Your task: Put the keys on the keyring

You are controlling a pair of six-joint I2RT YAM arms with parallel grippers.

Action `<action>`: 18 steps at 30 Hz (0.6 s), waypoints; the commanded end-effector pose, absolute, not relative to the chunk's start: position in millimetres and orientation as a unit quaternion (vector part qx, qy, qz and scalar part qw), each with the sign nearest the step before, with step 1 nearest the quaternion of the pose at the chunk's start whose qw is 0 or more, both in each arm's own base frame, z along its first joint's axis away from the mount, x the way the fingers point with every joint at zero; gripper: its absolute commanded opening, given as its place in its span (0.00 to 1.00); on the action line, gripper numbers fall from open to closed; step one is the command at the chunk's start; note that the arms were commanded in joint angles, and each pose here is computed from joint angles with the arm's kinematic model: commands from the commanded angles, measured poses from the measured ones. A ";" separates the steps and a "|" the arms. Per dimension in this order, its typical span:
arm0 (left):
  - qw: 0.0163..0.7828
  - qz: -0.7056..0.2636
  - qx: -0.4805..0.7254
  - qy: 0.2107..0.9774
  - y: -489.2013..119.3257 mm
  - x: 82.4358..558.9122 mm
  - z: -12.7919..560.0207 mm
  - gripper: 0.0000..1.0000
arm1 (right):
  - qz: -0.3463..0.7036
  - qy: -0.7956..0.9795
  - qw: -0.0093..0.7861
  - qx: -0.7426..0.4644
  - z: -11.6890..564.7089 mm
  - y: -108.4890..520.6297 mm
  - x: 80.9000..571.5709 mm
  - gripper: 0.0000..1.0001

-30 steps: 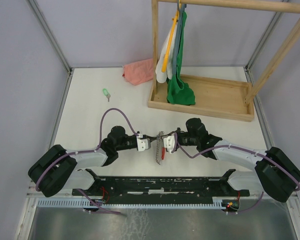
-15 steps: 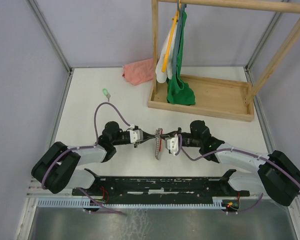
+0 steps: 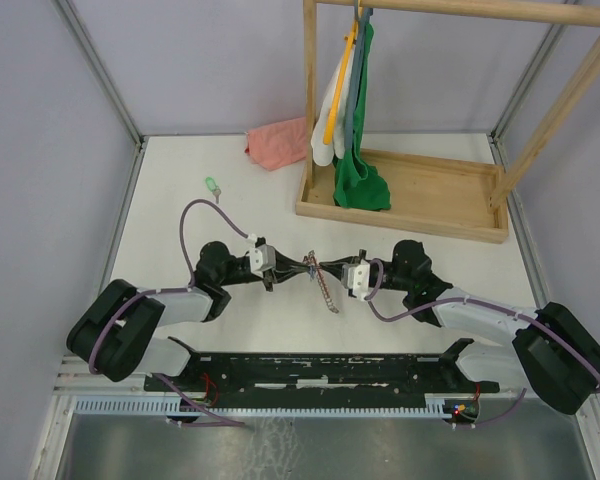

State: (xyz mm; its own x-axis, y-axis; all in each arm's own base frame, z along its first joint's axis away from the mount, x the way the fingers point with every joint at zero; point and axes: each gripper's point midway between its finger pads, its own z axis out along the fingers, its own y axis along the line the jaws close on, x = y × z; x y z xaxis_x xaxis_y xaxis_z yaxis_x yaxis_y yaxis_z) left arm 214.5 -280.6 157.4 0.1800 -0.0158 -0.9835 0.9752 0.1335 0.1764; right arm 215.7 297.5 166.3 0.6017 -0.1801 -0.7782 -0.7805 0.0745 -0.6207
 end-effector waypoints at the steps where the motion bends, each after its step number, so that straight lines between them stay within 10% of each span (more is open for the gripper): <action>1: 0.569 -0.469 0.449 0.505 -278.6 217.6 171.0 0.03 | 0.248 0.322 0.699 -0.589 227.0 299.3 216.2 0.01; 18: 0.462 -0.624 0.303 0.552 -287.1 193.1 198.9 0.14 | 0.317 0.320 0.721 -0.526 253.9 304.3 210.4 0.01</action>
